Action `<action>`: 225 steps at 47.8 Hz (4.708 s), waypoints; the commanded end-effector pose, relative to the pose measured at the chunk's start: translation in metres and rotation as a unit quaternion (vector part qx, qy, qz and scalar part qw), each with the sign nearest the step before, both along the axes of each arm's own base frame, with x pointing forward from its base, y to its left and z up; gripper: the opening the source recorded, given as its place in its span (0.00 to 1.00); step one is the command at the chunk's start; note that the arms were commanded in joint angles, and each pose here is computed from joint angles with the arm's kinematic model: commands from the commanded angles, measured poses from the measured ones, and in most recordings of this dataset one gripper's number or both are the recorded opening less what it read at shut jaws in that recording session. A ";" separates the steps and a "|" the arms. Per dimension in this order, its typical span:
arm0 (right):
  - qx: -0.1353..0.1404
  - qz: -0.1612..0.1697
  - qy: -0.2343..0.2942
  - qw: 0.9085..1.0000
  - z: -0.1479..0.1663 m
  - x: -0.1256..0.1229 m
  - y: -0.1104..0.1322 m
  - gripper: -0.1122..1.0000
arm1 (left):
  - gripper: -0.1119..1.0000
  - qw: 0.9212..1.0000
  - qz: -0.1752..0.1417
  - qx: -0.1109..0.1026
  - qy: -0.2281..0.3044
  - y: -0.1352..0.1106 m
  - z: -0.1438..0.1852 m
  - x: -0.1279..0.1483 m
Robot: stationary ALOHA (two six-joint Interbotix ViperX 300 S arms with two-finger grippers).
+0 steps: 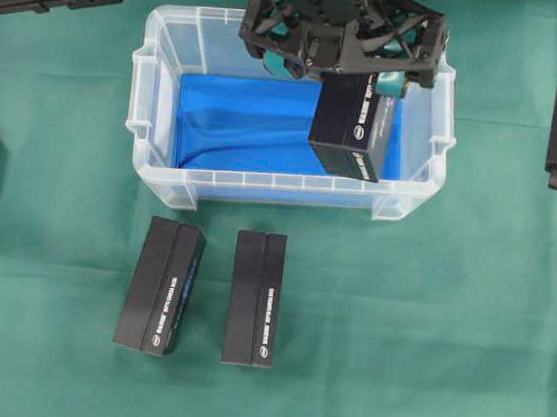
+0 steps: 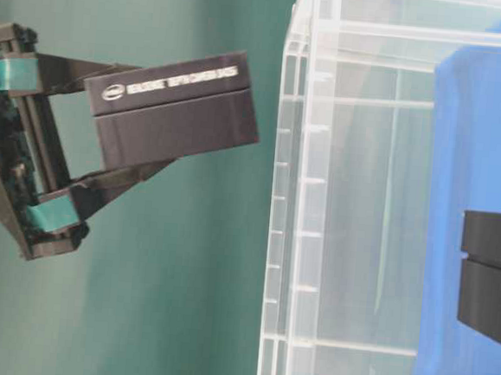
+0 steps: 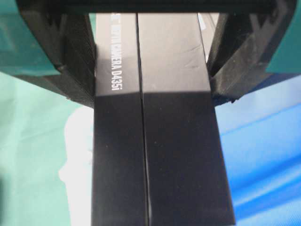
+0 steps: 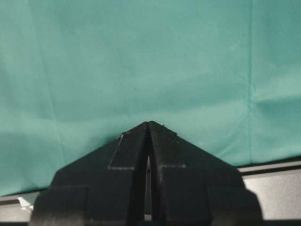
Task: Take the box out of the case with the left arm.
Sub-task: 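Lift the right black box up out of the case with the left gripper, then carry the box forward and lower it onto the table right of the middle box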
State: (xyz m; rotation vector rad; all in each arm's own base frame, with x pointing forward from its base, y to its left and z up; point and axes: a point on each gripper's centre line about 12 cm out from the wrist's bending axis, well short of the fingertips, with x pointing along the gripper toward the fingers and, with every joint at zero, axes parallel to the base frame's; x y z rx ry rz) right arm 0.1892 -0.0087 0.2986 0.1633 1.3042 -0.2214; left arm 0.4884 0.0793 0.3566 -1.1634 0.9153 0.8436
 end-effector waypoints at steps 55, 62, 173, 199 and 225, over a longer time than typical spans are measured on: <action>0.000 0.001 -0.008 1.000 0.004 0.001 0.000 0.10 | 0.65 0.999 -0.001 0.011 -0.043 -0.002 0.041 -0.014; 0.000 0.001 -0.009 1.000 0.004 0.001 0.000 0.10 | 0.65 0.999 0.000 0.011 -0.044 -0.002 0.042 -0.014; -0.001 0.004 -0.022 1.000 0.002 0.009 0.000 0.10 | 0.65 0.995 -0.011 -0.091 -0.044 -0.227 0.037 -0.029; 0.000 0.003 -0.024 1.000 0.003 0.009 0.001 0.10 | 0.65 0.996 0.016 -0.082 -0.044 -0.209 0.031 -0.021; 0.000 0.004 -0.024 1.000 0.003 0.008 0.001 0.10 | 0.65 0.996 0.060 -0.069 -0.008 -0.204 -0.058 0.002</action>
